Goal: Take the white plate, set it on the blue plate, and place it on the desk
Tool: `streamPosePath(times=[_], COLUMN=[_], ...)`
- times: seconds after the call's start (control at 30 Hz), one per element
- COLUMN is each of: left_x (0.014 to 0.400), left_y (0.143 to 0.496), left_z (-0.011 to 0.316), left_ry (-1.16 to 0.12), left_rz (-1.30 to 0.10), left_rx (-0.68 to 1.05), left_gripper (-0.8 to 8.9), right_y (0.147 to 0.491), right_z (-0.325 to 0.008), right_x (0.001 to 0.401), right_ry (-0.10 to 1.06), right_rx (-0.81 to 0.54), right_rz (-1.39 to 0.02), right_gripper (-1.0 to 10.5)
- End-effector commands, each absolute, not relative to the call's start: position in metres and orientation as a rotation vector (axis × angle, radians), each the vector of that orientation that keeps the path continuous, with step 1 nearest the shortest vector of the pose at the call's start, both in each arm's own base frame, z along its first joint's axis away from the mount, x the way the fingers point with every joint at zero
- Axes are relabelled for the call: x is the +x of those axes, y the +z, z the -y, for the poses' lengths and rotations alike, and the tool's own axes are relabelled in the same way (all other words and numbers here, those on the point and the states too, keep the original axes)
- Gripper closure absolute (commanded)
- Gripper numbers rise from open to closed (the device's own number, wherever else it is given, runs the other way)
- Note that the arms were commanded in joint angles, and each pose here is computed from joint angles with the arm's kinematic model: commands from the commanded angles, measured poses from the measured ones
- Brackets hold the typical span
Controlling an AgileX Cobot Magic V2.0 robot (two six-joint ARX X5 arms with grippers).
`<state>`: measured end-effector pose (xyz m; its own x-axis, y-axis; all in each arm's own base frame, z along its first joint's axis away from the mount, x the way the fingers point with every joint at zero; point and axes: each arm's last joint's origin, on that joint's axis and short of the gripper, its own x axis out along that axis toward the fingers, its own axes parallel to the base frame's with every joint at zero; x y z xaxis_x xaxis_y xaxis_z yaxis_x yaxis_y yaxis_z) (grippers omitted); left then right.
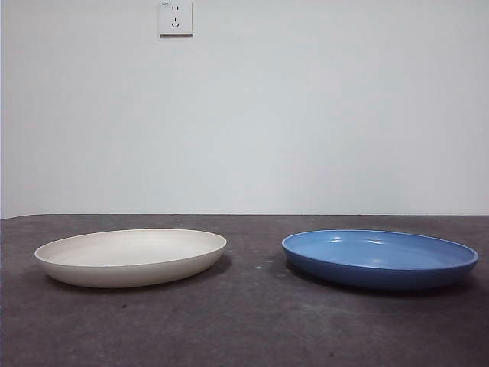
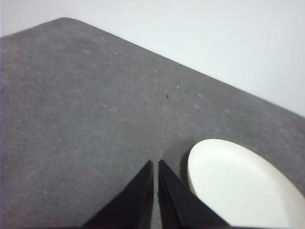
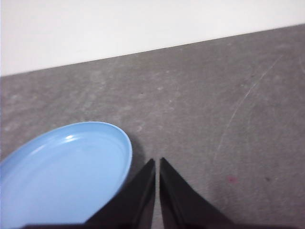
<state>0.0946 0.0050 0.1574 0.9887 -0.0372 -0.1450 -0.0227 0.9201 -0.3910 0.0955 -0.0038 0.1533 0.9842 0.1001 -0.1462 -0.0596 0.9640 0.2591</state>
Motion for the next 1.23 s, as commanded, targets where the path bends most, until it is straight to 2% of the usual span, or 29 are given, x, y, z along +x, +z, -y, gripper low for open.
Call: streamPosePath(times=[0.03, 0.2, 0.43, 0.6, 0.9, 1.07, 1.23], left_x=[0.095, 0.091, 0.083, 0.081, 0.096, 0.112, 0.125], left_y=[0.152, 0.166, 0.202, 0.229, 0.284, 0.310, 0.320], left_z=[-0.005, -0.005, -0.003, -0.002, 0.001, 0.004, 0.015], left_ry=[0.009, 0.000, -0.032, -0.061, -0.201, -0.299, -0.446], left_rz=[-0.179, -0.163, -0.140, -0.154, -0.376, -0.497, -0.610], left_rx=[-0.483, -0.493, -0.472, -0.421, -0.280, -0.223, -0.195], left_gripper=[7.98, 7.98, 7.98, 7.98, 7.98, 7.98, 7.98], right_y=[0.153, 0.168, 0.209, 0.239, 0.288, 0.309, 0.324], right_z=[0.003, 0.003, 0.002, 0.002, 0.000, -0.002, -0.004], right_x=[0.095, 0.093, 0.083, 0.077, 0.082, 0.097, 0.111], right_ry=[0.093, 0.088, 0.108, 0.109, 0.188, 0.293, 0.380], right_rx=[0.329, 0.357, 0.339, 0.328, 0.265, 0.235, 0.217], right_rz=[-0.159, -0.121, -0.010, -0.008, -0.184, -0.382, -0.563], right_gripper=[9.4, 9.4, 9.4, 9.4, 9.4, 9.4, 9.4])
